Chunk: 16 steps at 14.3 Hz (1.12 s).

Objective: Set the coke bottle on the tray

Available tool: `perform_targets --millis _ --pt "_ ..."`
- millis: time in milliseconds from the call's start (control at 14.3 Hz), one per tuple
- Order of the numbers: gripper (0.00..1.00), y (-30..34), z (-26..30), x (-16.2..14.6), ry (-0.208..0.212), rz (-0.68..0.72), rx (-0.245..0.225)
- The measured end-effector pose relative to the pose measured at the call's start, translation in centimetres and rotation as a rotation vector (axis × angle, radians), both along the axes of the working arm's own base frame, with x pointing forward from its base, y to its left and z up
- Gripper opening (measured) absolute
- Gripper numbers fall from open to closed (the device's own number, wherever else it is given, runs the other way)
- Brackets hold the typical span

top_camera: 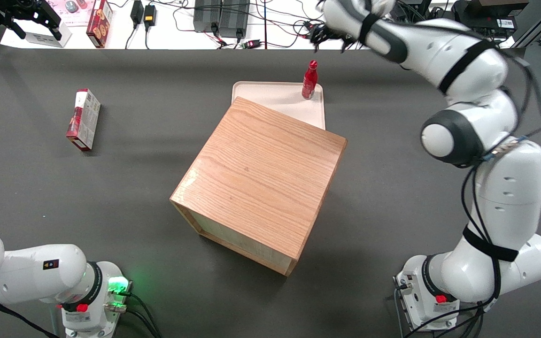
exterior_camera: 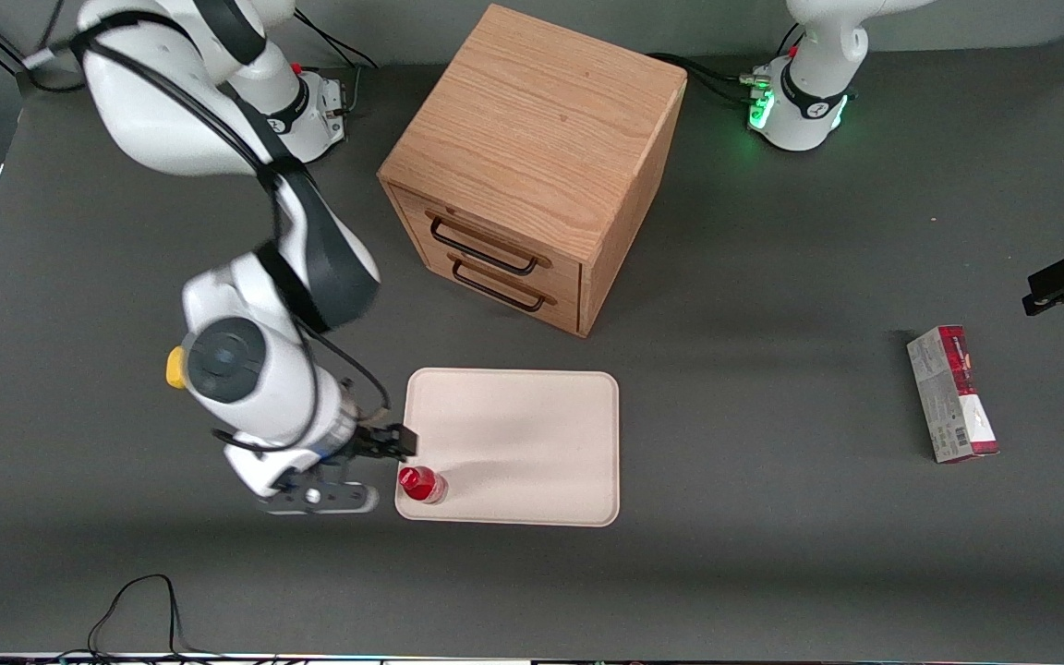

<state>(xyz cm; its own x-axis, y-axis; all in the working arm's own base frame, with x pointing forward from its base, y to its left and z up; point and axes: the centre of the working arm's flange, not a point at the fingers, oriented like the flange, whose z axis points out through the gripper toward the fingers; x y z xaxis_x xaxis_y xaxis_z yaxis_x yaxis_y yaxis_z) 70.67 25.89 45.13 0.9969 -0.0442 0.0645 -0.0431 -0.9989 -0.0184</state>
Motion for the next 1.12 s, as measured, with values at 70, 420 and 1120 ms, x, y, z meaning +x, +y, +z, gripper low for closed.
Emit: perform_targets --millis 70,420,1120 --pt "1.0 -2.3 2.0 -0.8 0.009 -0.018 0.0" --pt "1.0 -14.7 6.8 -7.5 0.036 -0.06 0.0" --pt "1.0 -21.0 12.8 -18.2 0.043 -0.035 0.038"
